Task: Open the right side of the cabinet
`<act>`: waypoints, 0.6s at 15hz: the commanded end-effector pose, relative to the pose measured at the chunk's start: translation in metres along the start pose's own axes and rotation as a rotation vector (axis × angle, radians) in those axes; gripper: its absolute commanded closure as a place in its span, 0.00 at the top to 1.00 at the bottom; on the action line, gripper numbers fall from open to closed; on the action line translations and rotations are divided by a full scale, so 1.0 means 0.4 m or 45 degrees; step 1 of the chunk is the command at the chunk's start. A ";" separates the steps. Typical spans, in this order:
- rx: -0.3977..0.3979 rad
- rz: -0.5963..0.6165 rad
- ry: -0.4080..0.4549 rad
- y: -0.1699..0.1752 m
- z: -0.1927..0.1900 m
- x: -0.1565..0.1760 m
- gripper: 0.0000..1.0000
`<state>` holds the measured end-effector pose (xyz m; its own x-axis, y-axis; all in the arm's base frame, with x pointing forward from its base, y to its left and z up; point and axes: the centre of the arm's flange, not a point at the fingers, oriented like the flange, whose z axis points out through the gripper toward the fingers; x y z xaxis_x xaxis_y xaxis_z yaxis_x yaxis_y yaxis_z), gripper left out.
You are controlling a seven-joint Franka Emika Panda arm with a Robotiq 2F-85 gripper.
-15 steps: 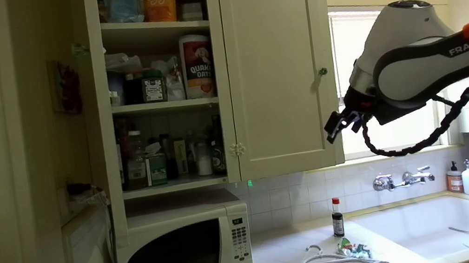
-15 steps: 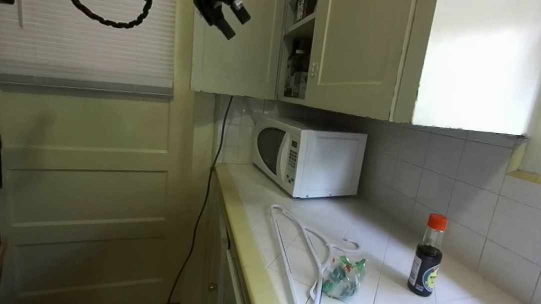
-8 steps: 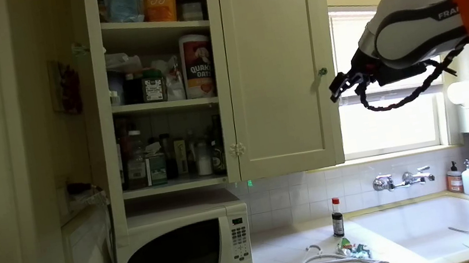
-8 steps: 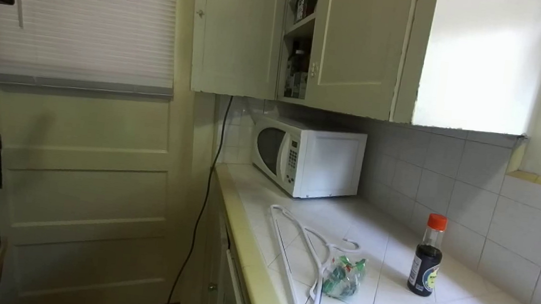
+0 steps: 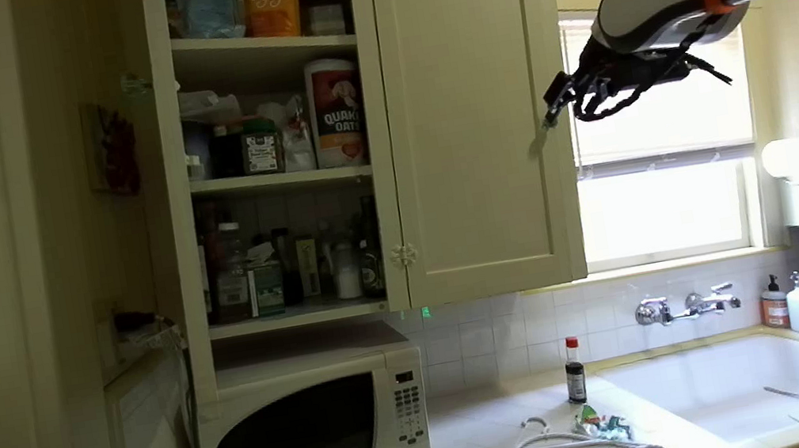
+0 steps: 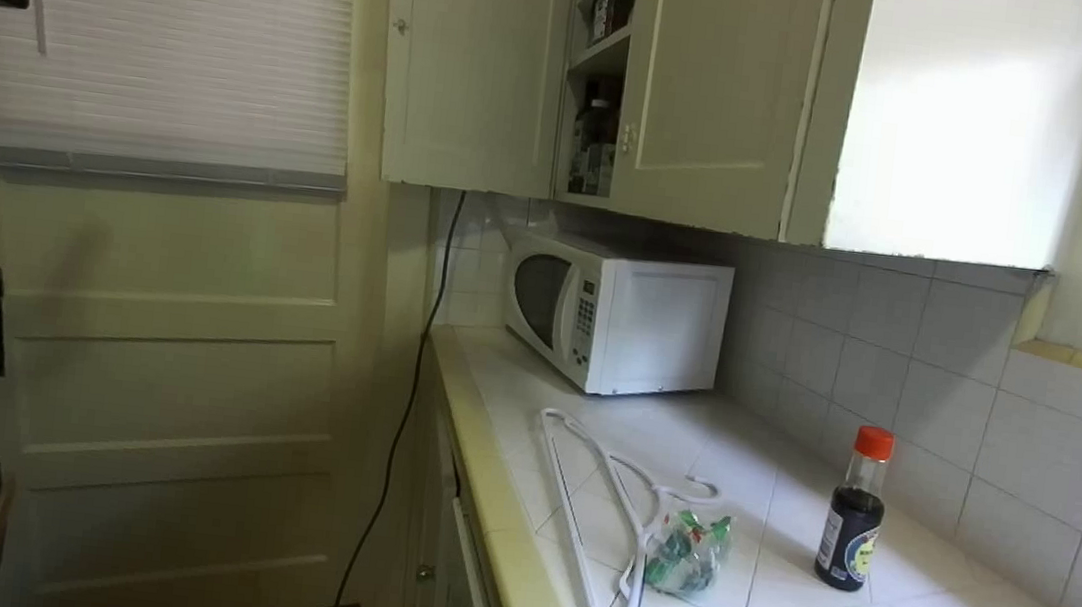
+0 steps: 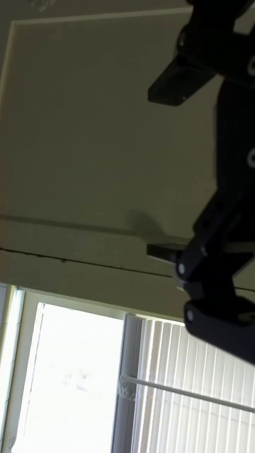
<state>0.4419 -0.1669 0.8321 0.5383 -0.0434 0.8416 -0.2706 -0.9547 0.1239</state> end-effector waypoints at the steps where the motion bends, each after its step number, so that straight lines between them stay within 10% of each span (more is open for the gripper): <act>1: 0.055 0.068 -0.042 0.032 0.041 0.151 1.00; 9: 0.012 0.163 -0.063 0.032 0.058 0.058 1.00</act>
<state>0.4785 -0.1812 0.8563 0.5415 -0.1262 0.8312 -0.2753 -0.9608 0.0334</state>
